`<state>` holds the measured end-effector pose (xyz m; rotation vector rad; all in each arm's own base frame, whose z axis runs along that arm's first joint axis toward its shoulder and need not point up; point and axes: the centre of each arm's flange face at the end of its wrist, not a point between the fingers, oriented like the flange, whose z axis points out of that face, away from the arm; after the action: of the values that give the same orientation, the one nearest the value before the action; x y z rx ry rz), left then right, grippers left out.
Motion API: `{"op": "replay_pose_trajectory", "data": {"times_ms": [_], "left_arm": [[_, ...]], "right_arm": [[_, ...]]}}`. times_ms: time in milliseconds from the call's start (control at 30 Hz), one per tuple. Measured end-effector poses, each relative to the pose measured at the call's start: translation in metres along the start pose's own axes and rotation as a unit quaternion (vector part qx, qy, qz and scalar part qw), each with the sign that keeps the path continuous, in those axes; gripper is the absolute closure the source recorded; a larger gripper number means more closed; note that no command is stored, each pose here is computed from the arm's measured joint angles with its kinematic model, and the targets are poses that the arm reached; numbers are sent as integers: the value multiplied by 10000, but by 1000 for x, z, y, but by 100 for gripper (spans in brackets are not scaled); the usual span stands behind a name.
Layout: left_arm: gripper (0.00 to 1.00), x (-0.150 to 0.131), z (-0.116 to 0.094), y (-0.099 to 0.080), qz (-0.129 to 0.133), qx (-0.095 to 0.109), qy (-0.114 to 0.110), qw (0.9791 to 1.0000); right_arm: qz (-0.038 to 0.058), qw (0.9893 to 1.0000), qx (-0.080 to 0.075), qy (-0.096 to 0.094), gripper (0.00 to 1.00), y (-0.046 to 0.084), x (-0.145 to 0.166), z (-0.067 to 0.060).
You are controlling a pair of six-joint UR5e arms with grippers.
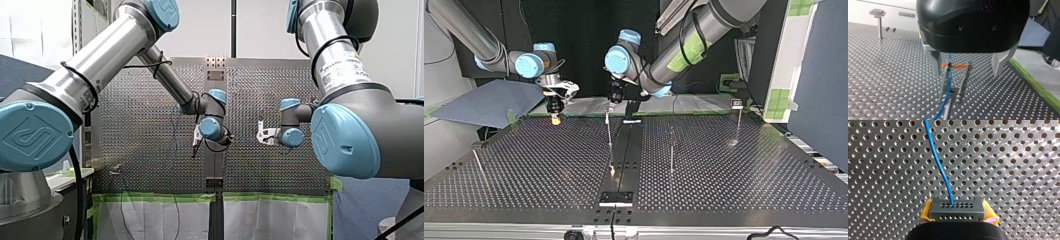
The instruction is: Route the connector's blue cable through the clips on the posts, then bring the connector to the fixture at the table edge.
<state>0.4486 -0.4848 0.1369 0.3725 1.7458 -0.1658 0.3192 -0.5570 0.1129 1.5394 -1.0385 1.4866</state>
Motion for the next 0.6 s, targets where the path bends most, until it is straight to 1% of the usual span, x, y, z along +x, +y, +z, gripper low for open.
{"op": "replay_pose_trajectory", "data": {"times_ms": [100,267,400,600], "left_arm": [[0,-7,-6,2,-124,-14,-99,9999],[0,-19,-18,6,-368,30,-287,9989],[0,-21,-24,7,-395,66,-255,9989],[0,-16,-30,1,-389,213,-188,9988]], "right_arm": [[0,10000,1,0,100,0,0,0],[0,10000,2,-1,100,0,0,0],[2,10000,2,-4,100,0,0,0],[8,10000,3,-16,100,0,-1,0]]}}
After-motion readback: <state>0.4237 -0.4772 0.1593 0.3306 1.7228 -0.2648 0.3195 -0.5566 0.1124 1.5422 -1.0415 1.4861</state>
